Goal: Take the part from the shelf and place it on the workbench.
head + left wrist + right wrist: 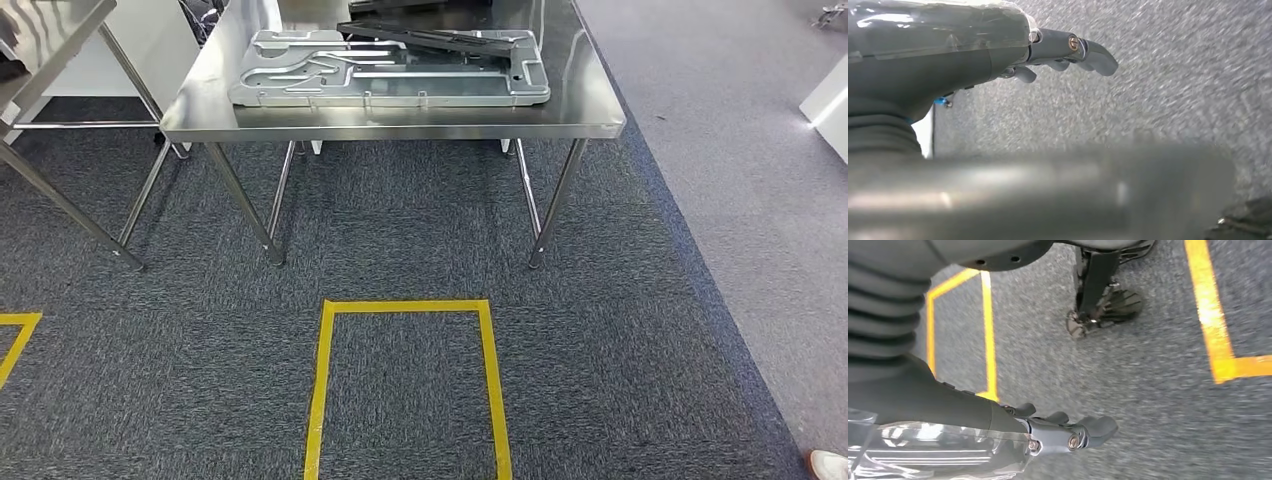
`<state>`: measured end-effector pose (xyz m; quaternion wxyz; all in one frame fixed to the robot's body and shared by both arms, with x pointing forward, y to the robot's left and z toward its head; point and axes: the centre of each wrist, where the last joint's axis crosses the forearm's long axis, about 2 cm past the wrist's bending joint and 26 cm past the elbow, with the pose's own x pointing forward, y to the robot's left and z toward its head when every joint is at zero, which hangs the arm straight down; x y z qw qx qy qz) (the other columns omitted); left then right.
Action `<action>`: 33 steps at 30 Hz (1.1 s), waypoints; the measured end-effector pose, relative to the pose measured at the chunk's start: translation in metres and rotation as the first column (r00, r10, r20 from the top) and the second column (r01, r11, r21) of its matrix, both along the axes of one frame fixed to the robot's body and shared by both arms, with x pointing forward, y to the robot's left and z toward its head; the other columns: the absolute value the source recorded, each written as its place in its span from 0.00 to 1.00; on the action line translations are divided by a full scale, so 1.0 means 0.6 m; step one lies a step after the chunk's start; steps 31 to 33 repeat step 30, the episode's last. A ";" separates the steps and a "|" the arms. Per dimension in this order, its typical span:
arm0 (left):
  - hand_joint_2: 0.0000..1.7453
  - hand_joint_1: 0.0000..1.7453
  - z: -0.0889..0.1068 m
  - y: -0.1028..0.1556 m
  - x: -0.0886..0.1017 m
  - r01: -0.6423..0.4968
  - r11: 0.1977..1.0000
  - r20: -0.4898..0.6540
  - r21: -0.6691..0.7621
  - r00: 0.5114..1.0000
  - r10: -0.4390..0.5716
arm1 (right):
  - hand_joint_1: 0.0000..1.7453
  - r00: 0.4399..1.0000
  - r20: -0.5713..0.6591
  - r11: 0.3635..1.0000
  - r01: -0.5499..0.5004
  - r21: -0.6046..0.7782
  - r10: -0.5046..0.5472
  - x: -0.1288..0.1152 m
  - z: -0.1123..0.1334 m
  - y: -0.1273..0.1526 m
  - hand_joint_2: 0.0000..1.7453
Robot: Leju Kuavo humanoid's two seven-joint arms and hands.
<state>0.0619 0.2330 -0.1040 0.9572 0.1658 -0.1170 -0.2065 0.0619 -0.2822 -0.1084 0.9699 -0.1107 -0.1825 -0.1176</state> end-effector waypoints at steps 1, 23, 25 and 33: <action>1.00 0.00 0.000 0.000 -0.001 -0.001 1.000 -0.013 0.001 1.000 0.001 | 0.00 0.999 0.024 1.000 -0.023 0.000 0.023 0.001 0.000 0.001 0.75; 0.00 0.00 -0.004 0.020 -0.008 -0.058 0.997 -0.041 -0.054 0.998 0.056 | 0.00 0.981 0.095 0.979 -0.179 0.098 0.170 -0.012 -0.002 0.005 0.00; 0.00 0.00 -0.003 0.027 0.000 -0.075 0.995 -0.022 -0.059 0.997 0.074 | 0.00 0.982 0.072 0.978 -0.179 0.105 0.172 -0.026 -0.004 0.004 0.00; 0.00 0.00 -0.001 0.043 0.014 -0.115 0.990 0.011 -0.076 0.993 0.116 | 0.00 0.984 0.029 0.977 -0.176 0.120 0.174 -0.049 -0.007 0.003 0.00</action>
